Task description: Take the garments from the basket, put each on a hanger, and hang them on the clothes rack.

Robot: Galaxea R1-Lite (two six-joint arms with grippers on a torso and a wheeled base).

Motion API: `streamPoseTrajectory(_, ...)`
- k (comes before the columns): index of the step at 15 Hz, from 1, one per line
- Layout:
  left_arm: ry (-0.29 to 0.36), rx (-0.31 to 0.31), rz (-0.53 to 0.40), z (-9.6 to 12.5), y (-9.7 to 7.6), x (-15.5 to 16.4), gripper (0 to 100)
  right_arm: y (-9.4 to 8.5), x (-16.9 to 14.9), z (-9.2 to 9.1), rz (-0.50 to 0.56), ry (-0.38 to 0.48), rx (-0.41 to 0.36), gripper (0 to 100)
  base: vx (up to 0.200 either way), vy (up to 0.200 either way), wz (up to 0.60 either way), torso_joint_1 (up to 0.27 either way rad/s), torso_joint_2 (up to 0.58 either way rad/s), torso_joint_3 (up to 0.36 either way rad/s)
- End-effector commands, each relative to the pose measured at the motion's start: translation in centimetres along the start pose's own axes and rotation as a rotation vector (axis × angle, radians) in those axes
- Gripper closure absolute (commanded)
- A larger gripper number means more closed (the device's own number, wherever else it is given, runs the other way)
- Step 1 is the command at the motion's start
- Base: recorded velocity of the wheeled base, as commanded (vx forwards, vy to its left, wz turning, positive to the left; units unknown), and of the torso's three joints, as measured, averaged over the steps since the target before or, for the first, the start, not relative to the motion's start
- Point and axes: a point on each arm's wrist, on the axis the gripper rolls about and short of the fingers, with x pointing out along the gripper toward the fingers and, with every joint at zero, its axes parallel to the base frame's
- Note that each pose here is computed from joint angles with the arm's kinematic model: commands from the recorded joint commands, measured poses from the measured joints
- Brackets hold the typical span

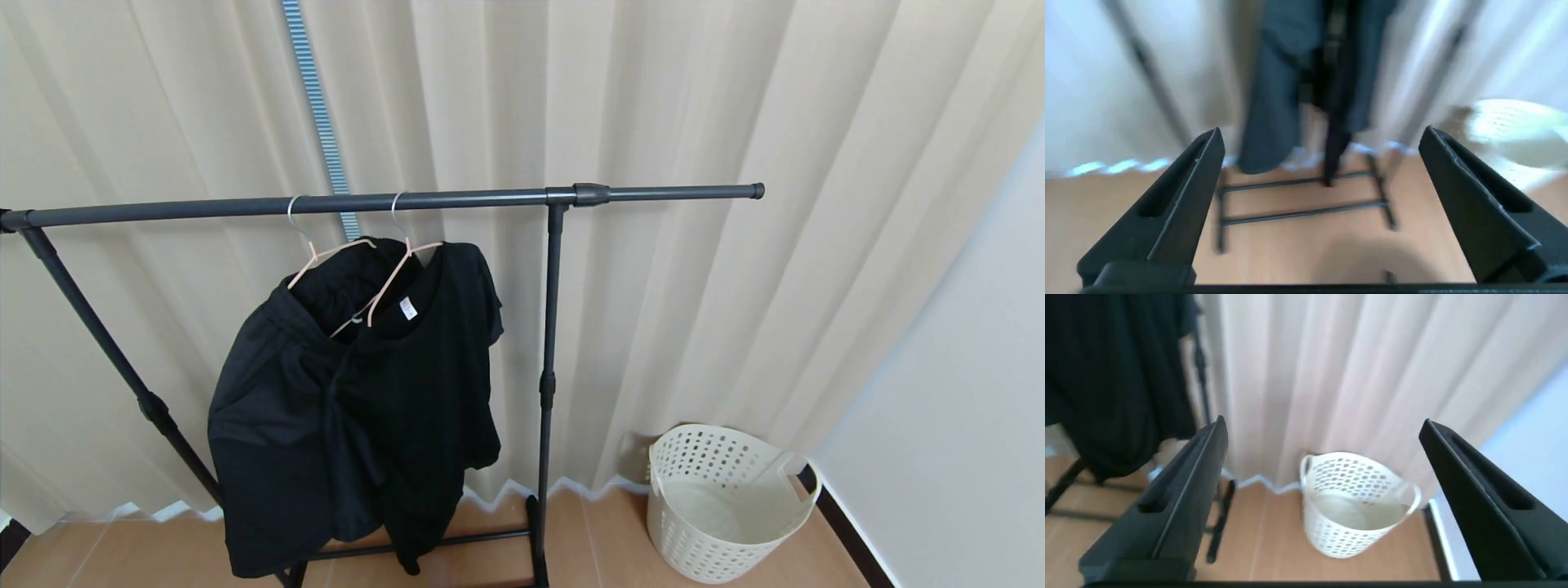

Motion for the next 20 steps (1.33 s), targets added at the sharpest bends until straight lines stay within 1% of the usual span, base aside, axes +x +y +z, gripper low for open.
streamPoseTrajectory(1, 0.004, 0.009, 0.001, 0.0, 0.0, 0.1, 0, 0.2, -0.6, -0.1, -0.085, -0.069, -0.020, 0, 0.000, 0.000, 0.00, 0.000, 0.00, 0.000)
streamPoseTrajectory(2, 0.015, 0.091, 0.029, 0.1, 0.0, 0.1, 0, 0.2, -0.8, -0.1, -0.095, -0.086, -0.027, 0, 0.000, 0.000, 0.00, 0.000, 0.00, 0.000)
streamPoseTrajectory(3, 0.027, 0.150, 0.093, 0.1, -0.1, 0.1, 0, 0.2, -0.8, -0.2, -0.094, -0.088, -0.024, 0, 0.000, 0.000, 0.00, 0.000, 0.00, 0.000)
streamPoseTrajectory(4, 0.036, 0.187, 0.160, 0.1, -0.2, 0.0, 0, 0.2, -0.8, -0.2, -0.094, -0.088, -0.024, 0, 0.000, 0.000, 0.00, 0.000, 0.00, 0.000)
streamPoseTrajectory(5, 0.032, 0.210, 0.255, 0.1, -0.4, -0.3, 0, 0.2, -0.8, -0.2, -0.094, -0.089, -0.024, 0, 0.000, 0.000, 0.00, 0.000, 0.00, 0.000)
streamPoseTrajectory(6, 0.013, 0.166, 0.271, 0.0, -0.5, -0.4, 0, 0.2, -0.8, -0.2, -0.092, -0.088, -0.024, 0, 0.000, 0.000, 0.00, 0.000, 0.00, 0.000)
streamPoseTrajectory(7, 0.004, 0.107, 0.267, -0.1, -0.5, -0.4, 0, 0.2, -0.8, -0.2, -0.091, -0.088, -0.024, 0, 0.000, 0.000, 0.00, 0.000, 0.00, 0.000)
streamPoseTrajectory(8, -0.008, 0.045, 0.243, -0.2, -0.5, -0.3, 0, 0.3, -0.8, -0.2, -0.088, -0.088, -0.024, 0, 0.000, 0.000, 0.00, 0.000, 0.00, 0.000)
streamPoseTrajectory(9, -0.067, -0.060, 0.014, -0.3, -0.7, -0.5, 0, 0.3, -0.8, -0.2, -0.083, -0.089, -0.023, 0, 0.000, 0.000, 0.00, 0.000, 0.00, 0.000)
streamPoseTrajectory(10, -0.078, -0.109, -0.077, -0.5, -0.9, -0.5, 0, 0.3, -0.8, -0.2, -0.080, -0.091, -0.018, 0, 0.000, 0.000, 0.00, 0.000, 0.00, 0.000)
streamPoseTrajectory(11, -0.085, -0.174, -0.133, -0.5, -1.1, -0.4, 0, 0.4, -0.8, -0.2, -0.022, -0.099, 0.020, 0, 0.000, 0.000, 0.00, 0.000, 0.00, 0.000)
streamPoseTrajectory(12, -0.091, -0.175, -0.132, -0.5, -1.1, -0.5, 0, 0.4, -0.8, -0.2, -0.003, -0.101, 0.024, 0, 0.000, 0.000, 0.00, 0.000, 0.00, 0.000)
streamPoseTrajectory(13, -0.094, -0.175, -0.131, -0.5, -1.1, -0.5, 0, 0.4, -0.8, -0.1, -0.020, -0.103, 0.027, 0, 0.000, 0.000, 0.00, 0.000, 0.00, 0.000)
streamPoseTrajectory(15, -0.103, -0.177, -0.128, -0.6, -1.1, -0.6, 0, 0.1, -0.9, -0.1, -0.152, -0.106, 0.045, 0, 0.000, 0.000, 0.00, 0.000, 0.00, 0.000)
streamPoseTrajectory(16, -0.104, -0.181, -0.127, -0.6, -1.1, -0.6, 0, 0.1, -0.9, -0.1, -0.163, -0.105, 0.067, 0, 0.000, 0.000, 0.00, 0.000, 0.00, 0.000)
streamPoseTrajectory(18, -0.104, -0.193, -0.121, -0.6, -1.1, -0.6, 0, 0.1, -0.9, -0.1, -0.174, -0.105, 0.075, 0, 0.000, 0.000, 0.00, 0.000, 0.00, 0.000)
streamPoseTrajectory(19, -0.103, -0.188, -0.118, -0.6, -1.1, -0.6, 0, 0.0, -0.9, -0.1, -0.207, -0.104, 0.105, 0, 0.000, 0.000, 0.00, 0.000, 0.00, 0.000)
streamPoseTrajectory(20, -0.104, -0.168, -0.098, -0.6, -1.1, -0.6, 0, 0.0, -0.9, -0.1, -0.215, -0.103, 0.108, 0, 0.000, 0.000, 0.00, 0.000, 0.00, 0.000)
